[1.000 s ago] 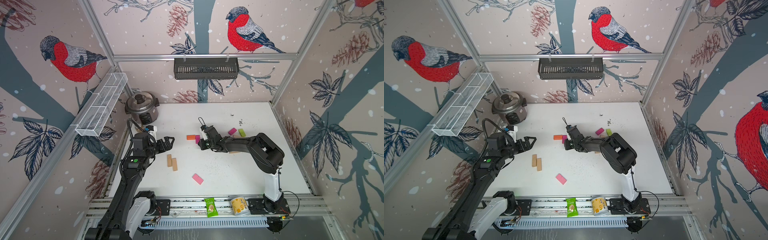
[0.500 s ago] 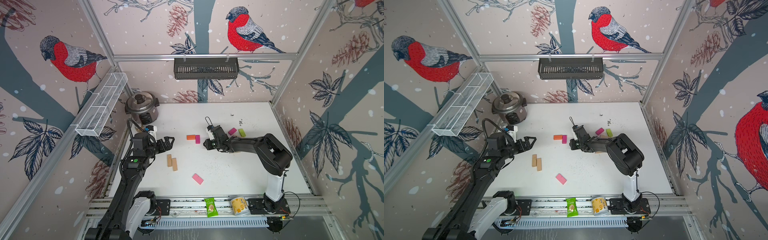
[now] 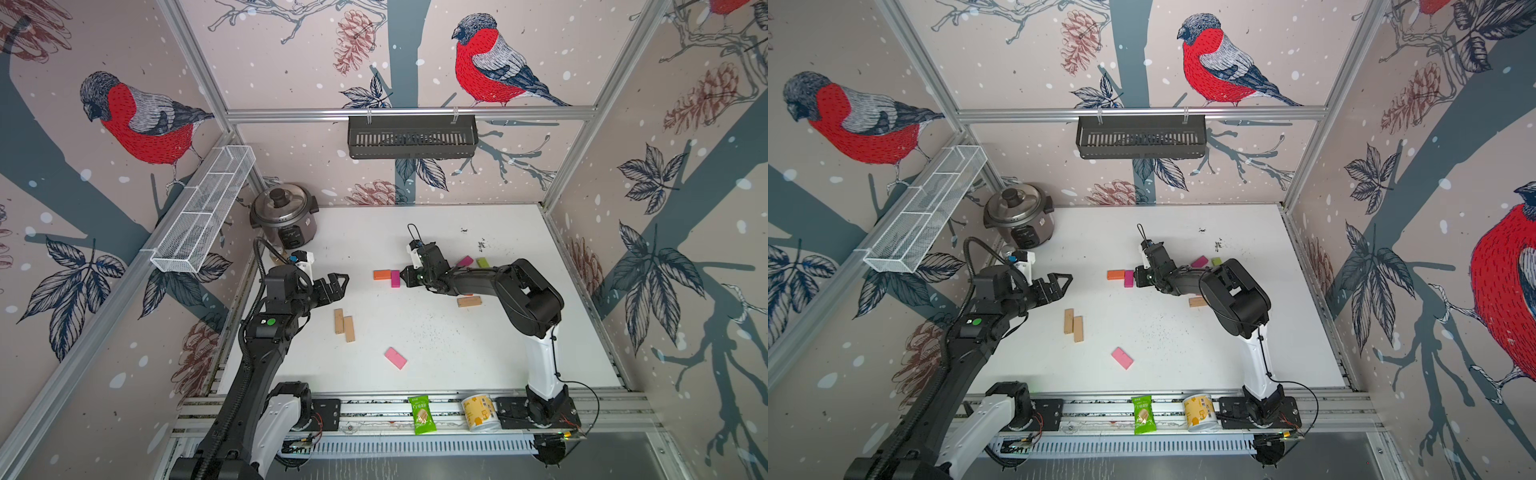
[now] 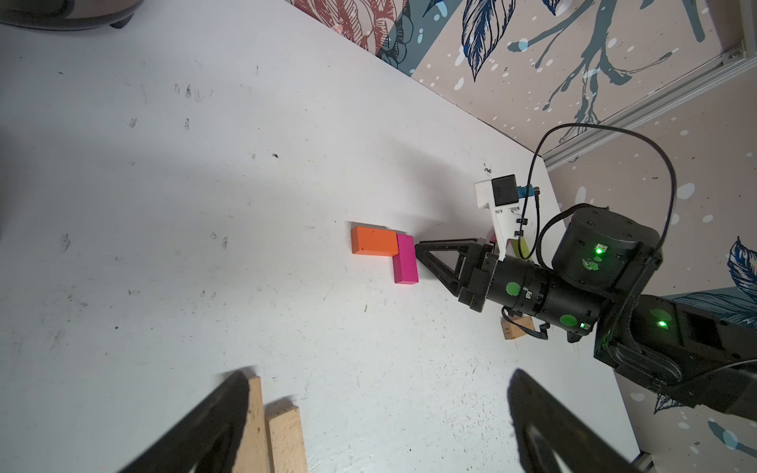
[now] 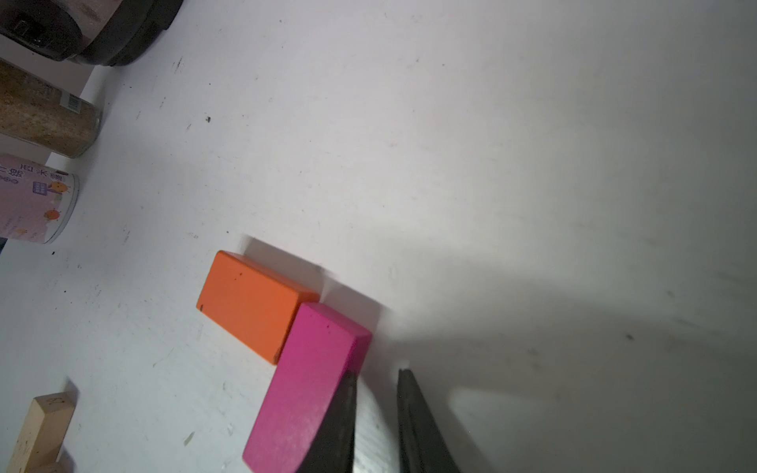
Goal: Assemble the letter p with building blocks
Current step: Assemble the building block at the center of the board.
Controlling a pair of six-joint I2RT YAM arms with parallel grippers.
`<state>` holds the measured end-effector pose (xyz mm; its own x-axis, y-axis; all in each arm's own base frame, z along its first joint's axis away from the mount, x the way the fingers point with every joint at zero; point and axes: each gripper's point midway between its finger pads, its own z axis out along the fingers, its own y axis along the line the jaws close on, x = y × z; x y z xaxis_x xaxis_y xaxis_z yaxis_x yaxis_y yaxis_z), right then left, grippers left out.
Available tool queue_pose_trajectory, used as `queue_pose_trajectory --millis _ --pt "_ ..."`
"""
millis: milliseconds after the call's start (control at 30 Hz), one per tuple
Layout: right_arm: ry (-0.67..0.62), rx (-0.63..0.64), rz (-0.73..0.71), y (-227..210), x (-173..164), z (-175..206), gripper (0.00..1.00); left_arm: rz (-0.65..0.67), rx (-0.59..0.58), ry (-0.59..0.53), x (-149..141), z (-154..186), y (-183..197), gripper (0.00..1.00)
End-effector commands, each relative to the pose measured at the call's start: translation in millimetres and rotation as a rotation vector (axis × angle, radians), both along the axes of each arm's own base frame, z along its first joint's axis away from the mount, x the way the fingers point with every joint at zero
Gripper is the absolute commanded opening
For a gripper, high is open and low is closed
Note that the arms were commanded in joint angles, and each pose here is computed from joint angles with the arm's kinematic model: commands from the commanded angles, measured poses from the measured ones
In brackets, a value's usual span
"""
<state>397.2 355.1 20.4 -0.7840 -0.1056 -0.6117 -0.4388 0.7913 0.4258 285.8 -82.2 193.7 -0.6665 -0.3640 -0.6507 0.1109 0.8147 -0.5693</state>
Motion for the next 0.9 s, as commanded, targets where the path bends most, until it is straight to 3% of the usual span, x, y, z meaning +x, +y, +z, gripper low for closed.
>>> queue_pose_trajectory --millis 0,567,867 --pt "0.163 -0.16 0.0 -25 -30 -46 0.22 -0.015 -0.004 -0.032 3 6 -2 0.97" --pt "0.161 -0.17 -0.039 -35 -30 -44 0.21 -0.013 -0.003 -0.029 3 5 -2 0.97" --pt "0.126 -0.075 -0.001 -27 -27 -11 0.23 0.046 0.017 0.007 6 -2 7 0.97"
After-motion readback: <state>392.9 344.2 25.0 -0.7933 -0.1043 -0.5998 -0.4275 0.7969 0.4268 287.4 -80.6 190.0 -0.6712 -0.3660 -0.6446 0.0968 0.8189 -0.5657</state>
